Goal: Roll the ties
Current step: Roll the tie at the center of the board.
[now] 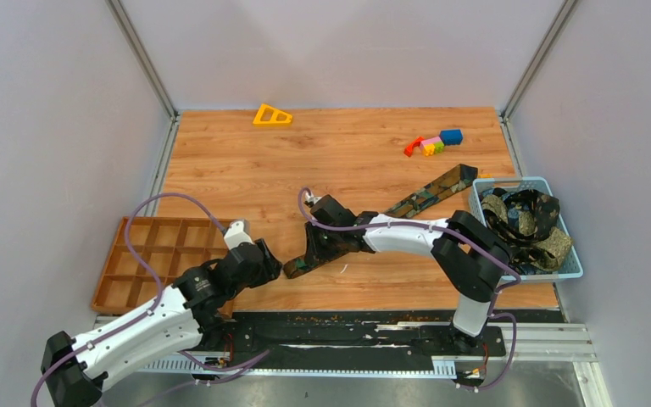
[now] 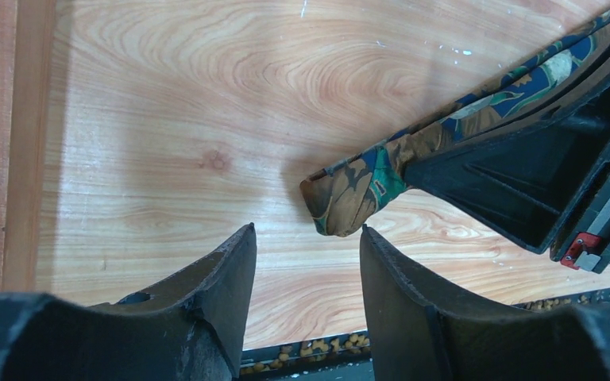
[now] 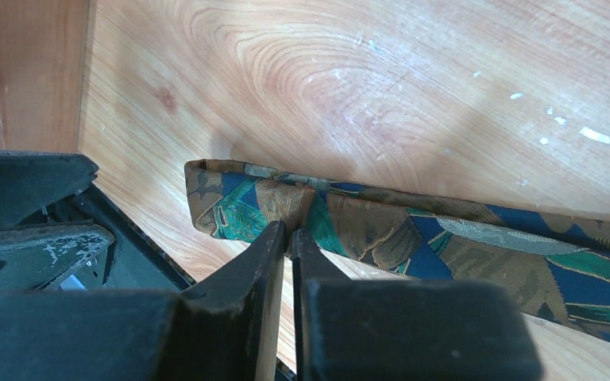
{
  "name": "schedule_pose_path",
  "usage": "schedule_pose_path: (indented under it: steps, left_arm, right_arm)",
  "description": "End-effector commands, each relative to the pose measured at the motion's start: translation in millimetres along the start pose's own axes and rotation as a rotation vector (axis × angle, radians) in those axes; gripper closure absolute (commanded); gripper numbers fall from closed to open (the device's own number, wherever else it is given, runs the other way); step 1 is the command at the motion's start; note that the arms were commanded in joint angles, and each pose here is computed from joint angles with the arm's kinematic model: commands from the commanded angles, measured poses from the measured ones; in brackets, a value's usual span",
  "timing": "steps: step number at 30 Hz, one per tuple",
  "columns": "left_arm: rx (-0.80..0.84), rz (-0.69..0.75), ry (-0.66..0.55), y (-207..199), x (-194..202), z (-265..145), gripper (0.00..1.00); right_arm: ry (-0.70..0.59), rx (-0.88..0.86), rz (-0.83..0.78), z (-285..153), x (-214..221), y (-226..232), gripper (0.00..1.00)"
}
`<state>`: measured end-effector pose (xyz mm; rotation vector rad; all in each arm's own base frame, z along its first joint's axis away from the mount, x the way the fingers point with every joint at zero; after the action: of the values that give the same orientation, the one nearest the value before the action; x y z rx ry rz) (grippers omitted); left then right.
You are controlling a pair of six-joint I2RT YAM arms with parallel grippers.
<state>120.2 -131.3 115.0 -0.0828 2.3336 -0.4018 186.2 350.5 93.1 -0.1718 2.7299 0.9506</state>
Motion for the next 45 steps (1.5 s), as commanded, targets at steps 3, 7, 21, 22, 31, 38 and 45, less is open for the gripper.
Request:
schedule_pose_path:
  steps: [3, 7, 21, 22, 31, 38, 45]
  left_arm:
    - [0.036, -0.025, 0.000, -9, 0, 7, 0.43]
    - [0.067, -0.046, 0.013, -15, 3, 13, 0.43]
    - [0.103, -0.154, -0.003, -27, 4, 29, 0.48]
    - [0.100, -0.154, -0.003, -27, 4, 30, 0.48]
    - [0.081, -0.167, 0.060, -23, 23, 44, 0.53]
    - [0.058, -0.174, 0.071, -17, 33, 52, 0.65]
    - [0.038, -0.171, 0.098, -14, 39, 56, 0.57]
  right_arm:
    - [-0.026, 0.028, -0.007, 3, 0, -5, 0.96]
    - [-0.020, 0.040, -0.009, 6, 4, -11, 0.98]
    - [-0.001, 0.072, 0.003, 18, 17, -33, 1.00]
    - [0.001, 0.069, 0.003, 19, 18, -33, 1.00]
    - [0.006, 0.075, 0.008, 21, 21, -37, 1.00]
    - [0.010, 0.076, 0.011, 21, 22, -39, 1.00]
    - [0.011, 0.077, 0.010, 21, 22, -39, 1.00]
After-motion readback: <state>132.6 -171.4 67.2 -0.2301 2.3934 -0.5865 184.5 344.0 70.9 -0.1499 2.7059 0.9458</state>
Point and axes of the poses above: each gripper's point midway between its finger pads, its own z axis out along the fingers, its own y axis along the line the jaws close on, x = y × z, the point moved 6 cm from there along -z, back along the fingers, and after that the axes turned 15 degrees about z, right-handed, at the moved point
